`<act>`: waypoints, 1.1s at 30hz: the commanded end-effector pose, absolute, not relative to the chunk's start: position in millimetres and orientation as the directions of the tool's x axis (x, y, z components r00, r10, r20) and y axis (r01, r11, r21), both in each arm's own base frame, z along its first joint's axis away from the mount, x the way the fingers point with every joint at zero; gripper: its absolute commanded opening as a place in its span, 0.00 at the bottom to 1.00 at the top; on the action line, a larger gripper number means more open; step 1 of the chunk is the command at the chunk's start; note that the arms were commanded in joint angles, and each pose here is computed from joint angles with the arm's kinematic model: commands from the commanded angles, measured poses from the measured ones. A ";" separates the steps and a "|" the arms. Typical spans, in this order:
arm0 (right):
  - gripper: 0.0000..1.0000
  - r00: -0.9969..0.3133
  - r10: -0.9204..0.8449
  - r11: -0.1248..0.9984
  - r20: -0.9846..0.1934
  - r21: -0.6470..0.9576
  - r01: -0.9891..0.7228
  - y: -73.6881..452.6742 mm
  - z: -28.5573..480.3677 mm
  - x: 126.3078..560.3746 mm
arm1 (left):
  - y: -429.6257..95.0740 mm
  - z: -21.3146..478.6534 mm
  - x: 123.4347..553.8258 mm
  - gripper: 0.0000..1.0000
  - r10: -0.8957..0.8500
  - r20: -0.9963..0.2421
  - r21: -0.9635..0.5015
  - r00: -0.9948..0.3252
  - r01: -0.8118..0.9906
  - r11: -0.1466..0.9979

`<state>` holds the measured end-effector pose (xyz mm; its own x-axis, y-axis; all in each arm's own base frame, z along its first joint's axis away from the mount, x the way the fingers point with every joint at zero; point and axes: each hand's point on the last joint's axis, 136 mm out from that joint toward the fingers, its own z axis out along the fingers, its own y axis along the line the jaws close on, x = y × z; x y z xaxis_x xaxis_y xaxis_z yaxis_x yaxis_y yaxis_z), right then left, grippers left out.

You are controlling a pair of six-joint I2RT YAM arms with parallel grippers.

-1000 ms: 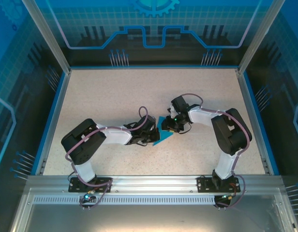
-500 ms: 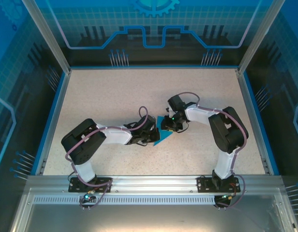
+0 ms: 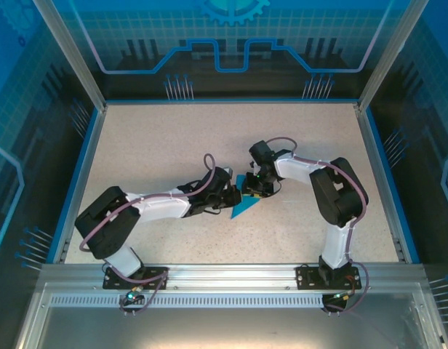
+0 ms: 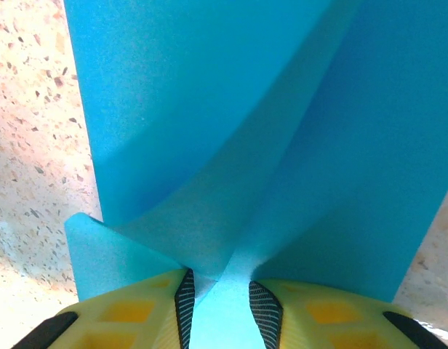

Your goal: Fold a paper plane with a square sheet of paper (pick it up from the middle)

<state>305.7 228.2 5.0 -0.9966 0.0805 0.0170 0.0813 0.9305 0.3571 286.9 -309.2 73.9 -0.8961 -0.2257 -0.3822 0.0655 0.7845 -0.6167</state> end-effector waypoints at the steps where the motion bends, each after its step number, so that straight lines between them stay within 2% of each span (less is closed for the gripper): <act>1: 0.35 -0.981 0.139 0.985 0.134 0.084 0.151 180.1 -60.9 269.2 | -300.4 79.2 293.1 0.10 -0.296 -0.402 -0.632 -0.866 0.028 0.775; 14: 0.37 -0.975 0.147 0.987 0.167 0.045 0.157 175.1 -68.9 262.9 | -327.2 53.5 283.9 0.07 -0.255 -0.286 -0.702 -0.924 0.021 0.712; 21: 0.37 -0.969 0.168 0.984 0.179 0.020 0.174 170.9 -72.8 259.7 | -315.9 28.4 275.2 0.06 -0.255 -0.244 -0.657 -0.936 -0.034 0.753; 33: 0.37 -0.967 0.178 0.983 0.183 0.001 0.181 167.4 -75.3 257.4 | -299.5 9.9 271.3 0.06 -0.273 -0.237 -0.594 -0.932 -0.083 0.800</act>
<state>303.3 226.6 0.0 -0.9888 0.1327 0.0688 0.1480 0.9338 0.3258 276.7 -312.6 26.2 -0.9301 -0.2543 -0.2650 -0.0297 0.7713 -0.6358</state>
